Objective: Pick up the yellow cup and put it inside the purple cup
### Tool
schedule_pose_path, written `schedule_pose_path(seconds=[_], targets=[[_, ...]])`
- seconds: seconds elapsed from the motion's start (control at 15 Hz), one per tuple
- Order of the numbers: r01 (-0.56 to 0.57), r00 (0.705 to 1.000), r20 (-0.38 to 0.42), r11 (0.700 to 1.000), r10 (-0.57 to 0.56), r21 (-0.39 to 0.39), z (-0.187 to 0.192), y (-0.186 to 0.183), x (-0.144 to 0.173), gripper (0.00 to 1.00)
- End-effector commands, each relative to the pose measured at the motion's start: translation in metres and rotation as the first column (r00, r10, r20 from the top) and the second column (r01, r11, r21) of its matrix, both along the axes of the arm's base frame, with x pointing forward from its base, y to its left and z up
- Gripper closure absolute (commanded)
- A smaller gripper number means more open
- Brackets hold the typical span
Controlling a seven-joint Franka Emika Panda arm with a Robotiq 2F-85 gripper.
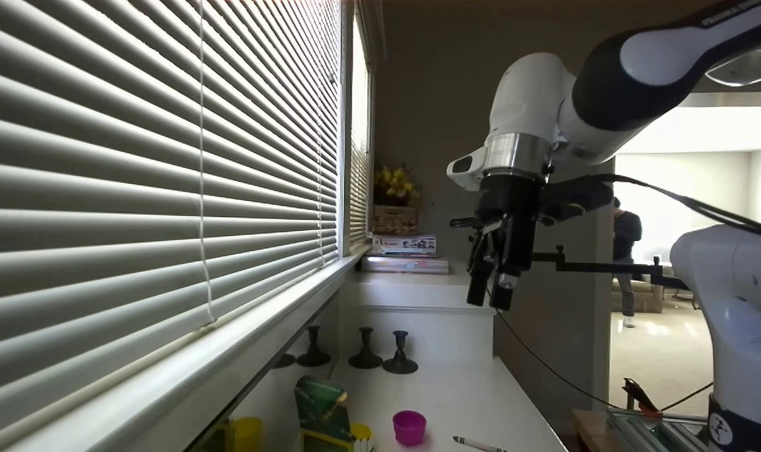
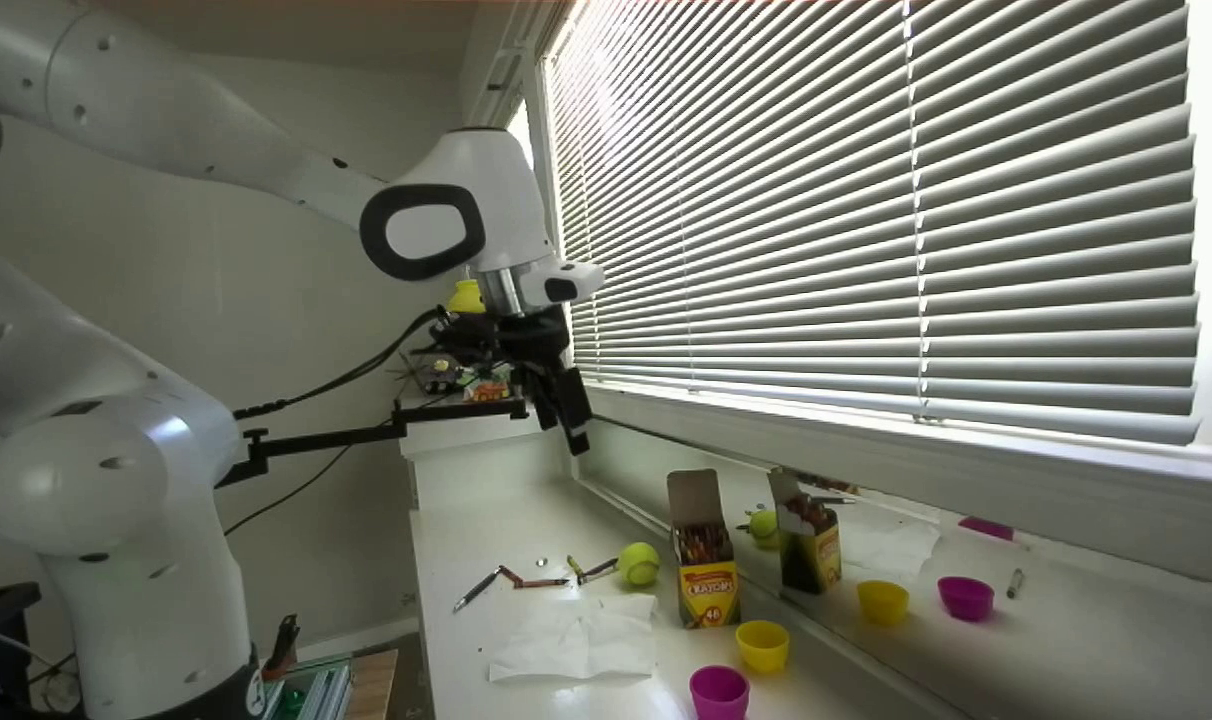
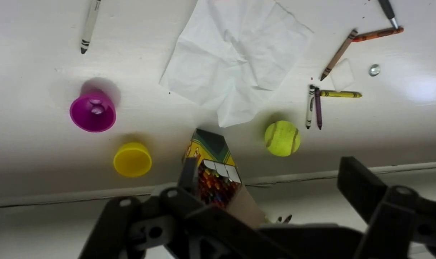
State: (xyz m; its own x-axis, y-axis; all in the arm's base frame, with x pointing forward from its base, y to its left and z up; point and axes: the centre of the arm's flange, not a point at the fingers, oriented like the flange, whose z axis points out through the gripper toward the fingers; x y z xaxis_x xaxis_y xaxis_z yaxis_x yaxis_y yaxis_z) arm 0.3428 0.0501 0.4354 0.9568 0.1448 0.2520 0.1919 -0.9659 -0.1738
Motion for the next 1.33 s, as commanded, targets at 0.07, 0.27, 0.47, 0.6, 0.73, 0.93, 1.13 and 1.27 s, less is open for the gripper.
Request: schedule_pose_path(seconds=[0.07,0.27,0.47,0.6,0.73,0.93,1.13,1.27], targets=[[-0.047,0.999,0.007,0.998,0.047,-0.029,-0.064,-0.025,0.047,0.0],[-0.031,0.999,0.01,0.999,0.031,-0.028,-0.059,-0.028,0.036,0.0],[-0.036,0.999,-0.005,0.999,0.036,-0.041,-0.077,-0.034,0.044,0.0],[-0.056,0.998,0.02,0.997,0.057,-0.057,-0.083,-0.038,0.046,0.0],[-0.061,0.997,0.046,0.995,0.065,-0.075,-0.094,-0.043,0.055,0.0],[-0.132,0.984,0.107,0.986,0.143,-0.103,-0.108,-0.043,0.067,0.0],[-0.212,0.966,0.121,0.969,0.227,-0.129,-0.121,-0.039,0.075,0.0],[-0.265,0.952,0.12,0.955,0.281,-0.133,-0.132,-0.038,0.08,0.0]])
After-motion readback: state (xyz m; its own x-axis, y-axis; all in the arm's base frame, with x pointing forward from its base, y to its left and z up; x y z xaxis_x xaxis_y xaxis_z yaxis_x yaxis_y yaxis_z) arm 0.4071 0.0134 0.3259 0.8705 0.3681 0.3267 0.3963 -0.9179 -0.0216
